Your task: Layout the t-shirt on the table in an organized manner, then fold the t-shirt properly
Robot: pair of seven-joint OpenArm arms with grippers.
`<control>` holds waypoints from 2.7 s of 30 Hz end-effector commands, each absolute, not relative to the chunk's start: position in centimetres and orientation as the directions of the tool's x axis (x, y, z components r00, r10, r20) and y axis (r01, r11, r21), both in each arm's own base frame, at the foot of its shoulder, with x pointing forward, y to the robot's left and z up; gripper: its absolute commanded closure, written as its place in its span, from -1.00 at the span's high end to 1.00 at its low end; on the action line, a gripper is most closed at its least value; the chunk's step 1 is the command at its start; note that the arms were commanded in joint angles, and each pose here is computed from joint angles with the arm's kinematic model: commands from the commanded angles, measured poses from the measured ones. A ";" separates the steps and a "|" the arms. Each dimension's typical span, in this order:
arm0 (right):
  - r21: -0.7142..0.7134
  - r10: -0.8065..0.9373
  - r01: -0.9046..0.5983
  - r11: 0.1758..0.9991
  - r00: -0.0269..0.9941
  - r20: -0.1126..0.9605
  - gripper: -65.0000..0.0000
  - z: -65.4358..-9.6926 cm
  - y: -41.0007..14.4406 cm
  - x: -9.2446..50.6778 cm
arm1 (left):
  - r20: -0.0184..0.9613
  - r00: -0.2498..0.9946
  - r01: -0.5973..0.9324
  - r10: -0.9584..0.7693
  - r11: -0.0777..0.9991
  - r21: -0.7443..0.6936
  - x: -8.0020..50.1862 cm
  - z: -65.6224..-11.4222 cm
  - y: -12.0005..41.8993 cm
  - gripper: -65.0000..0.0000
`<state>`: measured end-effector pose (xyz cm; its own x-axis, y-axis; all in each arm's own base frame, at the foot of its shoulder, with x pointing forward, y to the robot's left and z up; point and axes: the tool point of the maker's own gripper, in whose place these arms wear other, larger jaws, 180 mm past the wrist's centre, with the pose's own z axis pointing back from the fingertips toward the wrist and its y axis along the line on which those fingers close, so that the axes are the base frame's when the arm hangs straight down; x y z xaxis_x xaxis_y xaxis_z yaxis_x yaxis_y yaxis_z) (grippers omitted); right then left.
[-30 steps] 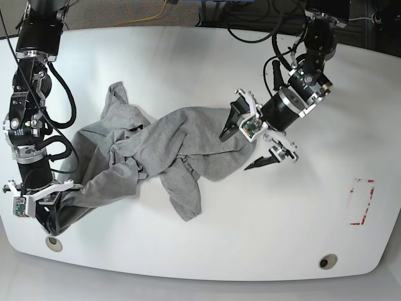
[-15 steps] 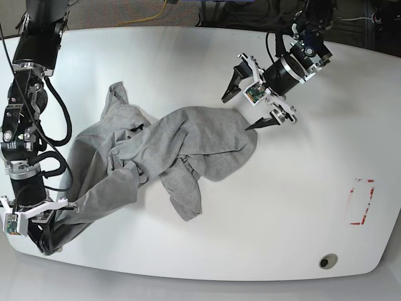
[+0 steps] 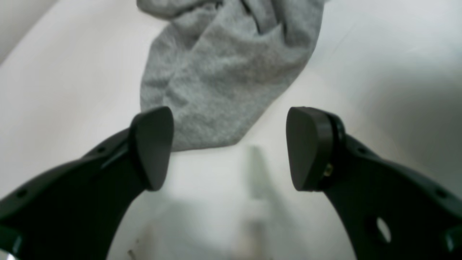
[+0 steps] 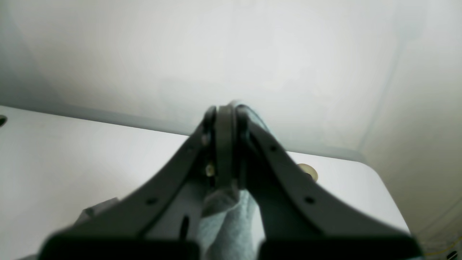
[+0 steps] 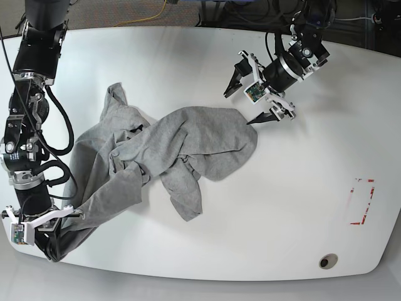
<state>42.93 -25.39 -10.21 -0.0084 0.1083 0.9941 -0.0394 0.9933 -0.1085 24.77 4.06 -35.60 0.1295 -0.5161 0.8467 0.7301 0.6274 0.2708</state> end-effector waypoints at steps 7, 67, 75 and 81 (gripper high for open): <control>-0.124 0.121 -0.027 0.992 -0.082 0.989 -1.00 -7.8 -25.7 42.8 | 0.856 0.137 0.718 -0.499 0.646 0.261 26.5 -36.3 4.5 0.42; -0.093 0.092 -0.012 0.996 -0.054 0.994 -1.00 -9.4 -26.2 42.2 | 0.713 0.182 0.821 -0.677 0.504 0.268 29.6 -43.9 3.5 -0.70; -0.086 0.085 -0.003 0.996 -0.055 0.995 -1.00 -9.4 -26.5 42.1 | 0.678 0.196 0.822 -0.709 0.496 0.280 30.2 -45.1 4.5 -1.00; -0.089 0.088 -0.006 0.996 -0.052 0.995 -1.00 -9.6 -26.4 41.8 | 0.692 0.223 0.792 -0.687 0.541 0.283 31.1 -44.5 5.6 -1.00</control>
<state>42.03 -26.22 -12.42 0.0328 0.0681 0.9971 -0.0130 0.9976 -0.0677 31.35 2.99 -42.80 0.1700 -0.5999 0.7818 0.7983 0.5490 0.2476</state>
